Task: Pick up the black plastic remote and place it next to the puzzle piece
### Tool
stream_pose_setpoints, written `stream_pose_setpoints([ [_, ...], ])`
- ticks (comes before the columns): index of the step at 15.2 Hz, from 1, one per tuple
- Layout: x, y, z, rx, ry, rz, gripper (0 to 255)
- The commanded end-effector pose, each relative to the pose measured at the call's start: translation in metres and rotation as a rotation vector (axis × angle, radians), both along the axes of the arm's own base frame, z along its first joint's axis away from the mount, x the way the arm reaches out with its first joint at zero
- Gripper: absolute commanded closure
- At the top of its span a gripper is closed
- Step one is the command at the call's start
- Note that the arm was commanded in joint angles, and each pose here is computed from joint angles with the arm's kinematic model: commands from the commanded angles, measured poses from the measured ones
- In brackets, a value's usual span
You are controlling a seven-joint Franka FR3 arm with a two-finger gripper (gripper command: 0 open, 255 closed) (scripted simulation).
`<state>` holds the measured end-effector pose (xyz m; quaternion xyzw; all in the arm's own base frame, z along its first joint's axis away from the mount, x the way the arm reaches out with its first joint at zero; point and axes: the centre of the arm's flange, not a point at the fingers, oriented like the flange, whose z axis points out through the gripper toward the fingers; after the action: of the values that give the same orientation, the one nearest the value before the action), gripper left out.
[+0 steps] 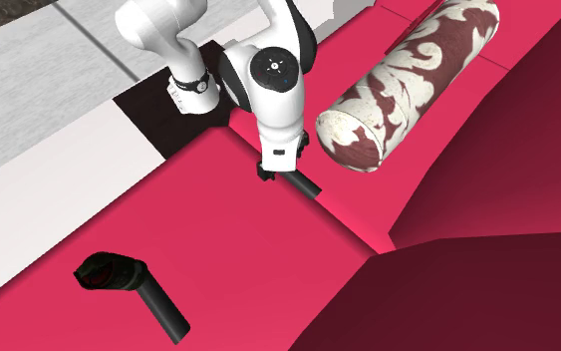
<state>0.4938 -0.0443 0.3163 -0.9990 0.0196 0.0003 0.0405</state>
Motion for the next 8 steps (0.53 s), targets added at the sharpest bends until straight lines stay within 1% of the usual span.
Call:
stream_pose_setpoints([
  [1, 0.0001, -0.0002, -0.0018, 0.0, -0.001, 0.0, 0],
  [7, 0.0001, -0.0002, -0.0018, 0.0, -0.001, 0.0, 0],
  [8, 0.0001, -0.0002, -0.0018, 0.0, -0.001, 0.0, 255],
])
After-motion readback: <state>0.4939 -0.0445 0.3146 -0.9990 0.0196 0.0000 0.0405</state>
